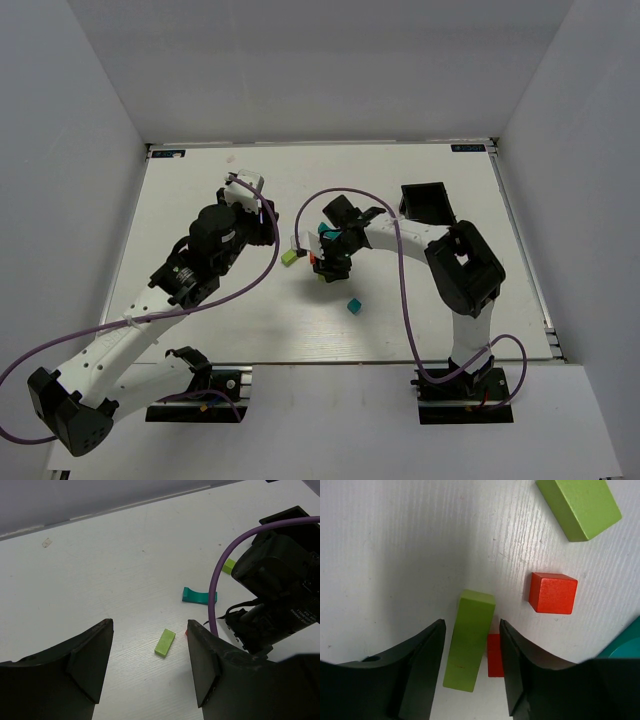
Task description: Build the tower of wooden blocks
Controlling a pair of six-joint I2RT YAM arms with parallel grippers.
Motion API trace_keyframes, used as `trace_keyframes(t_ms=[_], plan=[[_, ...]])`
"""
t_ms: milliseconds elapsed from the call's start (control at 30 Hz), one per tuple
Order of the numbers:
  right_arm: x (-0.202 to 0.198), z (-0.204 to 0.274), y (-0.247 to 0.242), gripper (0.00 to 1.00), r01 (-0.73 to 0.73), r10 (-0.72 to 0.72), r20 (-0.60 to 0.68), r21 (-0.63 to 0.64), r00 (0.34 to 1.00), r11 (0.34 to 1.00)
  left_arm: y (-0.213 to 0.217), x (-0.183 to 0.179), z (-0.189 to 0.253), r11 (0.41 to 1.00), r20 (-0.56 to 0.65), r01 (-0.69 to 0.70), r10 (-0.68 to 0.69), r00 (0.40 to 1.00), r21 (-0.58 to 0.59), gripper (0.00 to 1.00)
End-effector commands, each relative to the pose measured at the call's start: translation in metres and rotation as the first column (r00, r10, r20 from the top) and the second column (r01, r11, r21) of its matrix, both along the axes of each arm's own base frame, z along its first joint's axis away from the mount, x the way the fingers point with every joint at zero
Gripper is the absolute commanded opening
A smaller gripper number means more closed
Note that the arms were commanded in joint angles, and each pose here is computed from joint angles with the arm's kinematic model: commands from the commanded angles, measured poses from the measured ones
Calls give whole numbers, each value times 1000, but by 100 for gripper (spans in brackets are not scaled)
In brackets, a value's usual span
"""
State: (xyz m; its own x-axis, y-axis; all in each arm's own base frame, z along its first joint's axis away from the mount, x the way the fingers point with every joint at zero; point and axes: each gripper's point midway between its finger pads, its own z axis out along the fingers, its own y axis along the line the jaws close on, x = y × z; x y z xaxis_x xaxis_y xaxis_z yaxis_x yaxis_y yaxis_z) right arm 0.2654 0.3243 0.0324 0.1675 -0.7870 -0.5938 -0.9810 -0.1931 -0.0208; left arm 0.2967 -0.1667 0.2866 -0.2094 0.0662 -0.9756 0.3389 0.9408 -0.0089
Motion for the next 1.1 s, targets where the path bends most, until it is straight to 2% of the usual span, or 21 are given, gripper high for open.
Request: trace_keyframes(t_ms=[0, 133, 200, 333, 500, 1067], plan=[[0, -9, -4, 52, 8, -8, 0, -22, 1000, 1000, 2, -1, 7, 1000, 21, -3, 3, 1000, -20, 71], [3, -11, -10, 41, 16, -15, 8, -48, 1000, 999, 2, -1, 7, 1000, 21, -3, 3, 1000, -20, 71], [6, -13, -14, 29, 35, -34, 12, -60, 999, 998, 2, -1, 7, 1000, 21, -3, 3, 1000, -20, 71], [17, -15, -15, 18, 100, -99, 20, -67, 995, 993, 2, -1, 7, 1000, 21, -3, 3, 1000, -20, 71], [31, -20, -19, 14, 159, -155, 52, -98, 987, 982, 2, -1, 7, 1000, 21, -3, 3, 1000, -20, 71], [86, -24, -33, 12, 327, -305, 165, -129, 938, 936, 2, -2, 3, 1000, 14, -3, 3, 1000, -14, 71]])
